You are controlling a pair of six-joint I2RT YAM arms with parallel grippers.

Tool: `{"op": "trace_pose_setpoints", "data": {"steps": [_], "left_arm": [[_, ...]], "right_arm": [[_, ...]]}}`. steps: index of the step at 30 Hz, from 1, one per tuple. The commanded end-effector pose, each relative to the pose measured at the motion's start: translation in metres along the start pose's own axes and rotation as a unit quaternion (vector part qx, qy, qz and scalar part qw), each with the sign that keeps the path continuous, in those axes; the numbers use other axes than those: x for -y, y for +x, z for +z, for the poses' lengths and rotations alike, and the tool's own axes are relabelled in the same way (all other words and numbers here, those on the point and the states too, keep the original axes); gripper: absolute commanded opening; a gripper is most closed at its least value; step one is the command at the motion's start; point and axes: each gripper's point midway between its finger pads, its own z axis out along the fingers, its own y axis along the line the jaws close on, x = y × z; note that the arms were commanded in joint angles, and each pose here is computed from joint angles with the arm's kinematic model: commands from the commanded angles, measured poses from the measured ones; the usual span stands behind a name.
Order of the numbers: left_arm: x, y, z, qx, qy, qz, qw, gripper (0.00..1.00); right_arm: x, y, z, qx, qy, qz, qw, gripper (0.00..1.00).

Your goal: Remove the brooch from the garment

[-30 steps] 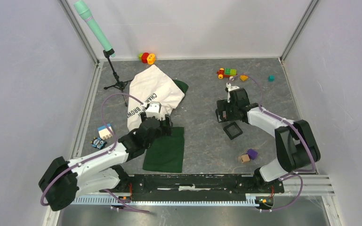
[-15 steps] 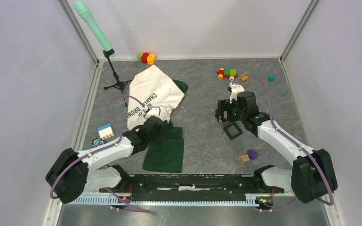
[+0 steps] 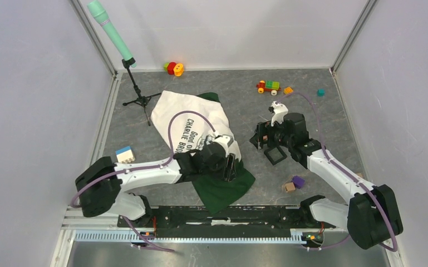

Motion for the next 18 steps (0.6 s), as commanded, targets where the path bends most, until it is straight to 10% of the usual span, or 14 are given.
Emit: {"op": "trace_pose_setpoints", "data": {"steps": [1,9,18], "left_arm": [[0.022,-0.032,-0.039,0.065,0.048,-0.013,0.997,0.66],[-0.033,-0.061,-0.077,0.118,-0.029,-0.032,0.992,0.49],[-0.065,-0.079,-0.065,0.142,-0.054,-0.048,0.987,0.55]], "right_arm": [[-0.022,-0.007,0.001,0.026,-0.066,-0.006,0.997,0.89],[-0.076,-0.002,0.017,0.018,-0.159,-0.009,0.987,0.80],[-0.078,0.016,0.055,-0.035,-0.138,-0.018,0.990,0.80]]}}
